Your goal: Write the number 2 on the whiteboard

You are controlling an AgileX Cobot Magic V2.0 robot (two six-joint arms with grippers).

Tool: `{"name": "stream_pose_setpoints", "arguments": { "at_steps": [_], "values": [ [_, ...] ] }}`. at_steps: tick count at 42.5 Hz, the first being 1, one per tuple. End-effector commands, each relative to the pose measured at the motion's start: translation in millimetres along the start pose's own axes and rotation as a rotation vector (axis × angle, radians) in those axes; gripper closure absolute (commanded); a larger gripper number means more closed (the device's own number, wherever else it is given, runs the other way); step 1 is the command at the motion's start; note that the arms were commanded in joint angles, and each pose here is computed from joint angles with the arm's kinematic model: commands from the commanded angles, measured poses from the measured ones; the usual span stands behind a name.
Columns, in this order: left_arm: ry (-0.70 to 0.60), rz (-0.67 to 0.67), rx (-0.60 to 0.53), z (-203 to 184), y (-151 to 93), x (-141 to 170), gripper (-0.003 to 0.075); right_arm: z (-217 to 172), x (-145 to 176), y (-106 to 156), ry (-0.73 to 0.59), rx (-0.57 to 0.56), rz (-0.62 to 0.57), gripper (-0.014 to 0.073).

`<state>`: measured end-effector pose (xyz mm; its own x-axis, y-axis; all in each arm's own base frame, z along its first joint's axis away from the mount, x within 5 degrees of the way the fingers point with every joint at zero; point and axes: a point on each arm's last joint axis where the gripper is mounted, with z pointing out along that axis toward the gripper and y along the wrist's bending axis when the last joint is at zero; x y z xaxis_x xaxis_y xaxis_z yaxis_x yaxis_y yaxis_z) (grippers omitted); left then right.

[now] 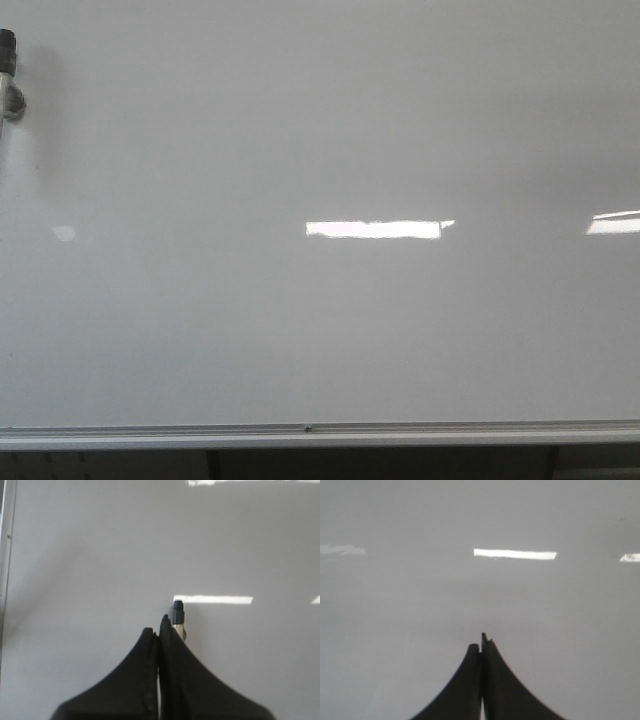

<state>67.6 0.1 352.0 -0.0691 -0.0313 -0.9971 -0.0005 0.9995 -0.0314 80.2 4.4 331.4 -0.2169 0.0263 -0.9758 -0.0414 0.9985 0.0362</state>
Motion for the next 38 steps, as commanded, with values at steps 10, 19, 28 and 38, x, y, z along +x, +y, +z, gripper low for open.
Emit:
{"name": "stream_pose_setpoints", "arguments": {
  "at_steps": [10, 19, 28, 38],
  "values": [
    [0.182, -0.008, -0.003, 32, 0, 7, 0.0741, 27, -7, -2, 0.055, 0.008, -0.01, 0.0665],
    [0.276, -0.007, -0.007, 46, 0, 16, 0.0741, 40, 2, -3, 0.173, 0.012, -0.041, 0.0655],
    [0.357, 0.004, -0.009, 56, 0, 24, 0.0601, 46, 6, -4, 0.217, 0.013, -0.046, 0.0295],
    [0.407, 0.004, 0.003, 68, -1, 29, 0.0113, 46, 6, -4, 0.218, 0.013, -0.046, -0.0018]
  ]
}}
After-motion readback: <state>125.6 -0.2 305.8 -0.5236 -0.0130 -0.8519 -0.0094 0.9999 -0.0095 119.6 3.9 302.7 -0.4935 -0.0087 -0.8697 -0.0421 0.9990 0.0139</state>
